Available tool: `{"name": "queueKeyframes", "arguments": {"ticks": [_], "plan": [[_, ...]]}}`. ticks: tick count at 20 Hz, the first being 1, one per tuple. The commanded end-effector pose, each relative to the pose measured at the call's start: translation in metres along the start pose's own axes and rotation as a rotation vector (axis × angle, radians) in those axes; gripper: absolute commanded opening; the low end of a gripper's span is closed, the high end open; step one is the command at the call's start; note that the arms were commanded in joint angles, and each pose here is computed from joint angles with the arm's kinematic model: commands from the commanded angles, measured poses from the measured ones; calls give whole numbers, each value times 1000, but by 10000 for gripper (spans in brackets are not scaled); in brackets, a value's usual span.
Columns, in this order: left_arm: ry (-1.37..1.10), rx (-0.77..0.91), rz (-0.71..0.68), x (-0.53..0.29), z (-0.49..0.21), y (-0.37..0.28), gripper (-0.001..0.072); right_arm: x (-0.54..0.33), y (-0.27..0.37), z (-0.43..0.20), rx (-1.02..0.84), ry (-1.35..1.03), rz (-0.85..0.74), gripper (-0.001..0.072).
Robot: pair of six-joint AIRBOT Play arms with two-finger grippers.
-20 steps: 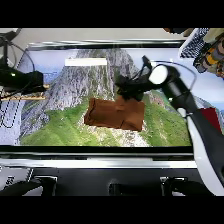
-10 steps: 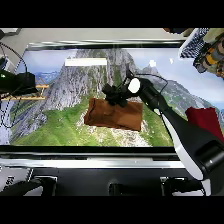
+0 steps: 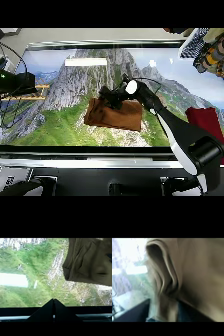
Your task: Fold the clothes and pants, and hang the long-sleeved shirts on hangers.
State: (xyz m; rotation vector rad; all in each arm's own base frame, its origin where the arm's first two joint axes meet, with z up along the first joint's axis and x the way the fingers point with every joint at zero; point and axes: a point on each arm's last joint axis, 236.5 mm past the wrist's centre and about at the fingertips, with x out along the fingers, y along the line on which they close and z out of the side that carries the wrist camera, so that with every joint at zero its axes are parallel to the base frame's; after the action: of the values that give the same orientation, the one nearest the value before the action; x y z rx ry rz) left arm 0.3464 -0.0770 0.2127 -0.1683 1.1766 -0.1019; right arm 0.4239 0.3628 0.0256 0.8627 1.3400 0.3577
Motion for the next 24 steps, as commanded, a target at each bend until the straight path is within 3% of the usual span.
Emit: {"name": "queueKeyframes", "arguments": {"ticks": [1,4,7,10,14,19,24], "plan": [[0,-2,1,1,1,1,14,3,15,-23,-42,73,49,453],[3,-2,2,2,1,1,14,-13,19,-39,-95,120,43,453],[3,-2,2,2,0,1,14,-68,8,-5,-132,42,3,454],[3,-2,2,2,0,1,14,-147,-55,45,-155,-49,-164,509],[3,-2,2,2,1,1,15,-205,-133,85,-186,-76,-270,513],[3,-1,2,2,1,0,15,-170,-194,76,-172,-25,-240,515],[3,-2,2,2,1,0,15,-117,-234,40,-45,20,-149,514]]}}
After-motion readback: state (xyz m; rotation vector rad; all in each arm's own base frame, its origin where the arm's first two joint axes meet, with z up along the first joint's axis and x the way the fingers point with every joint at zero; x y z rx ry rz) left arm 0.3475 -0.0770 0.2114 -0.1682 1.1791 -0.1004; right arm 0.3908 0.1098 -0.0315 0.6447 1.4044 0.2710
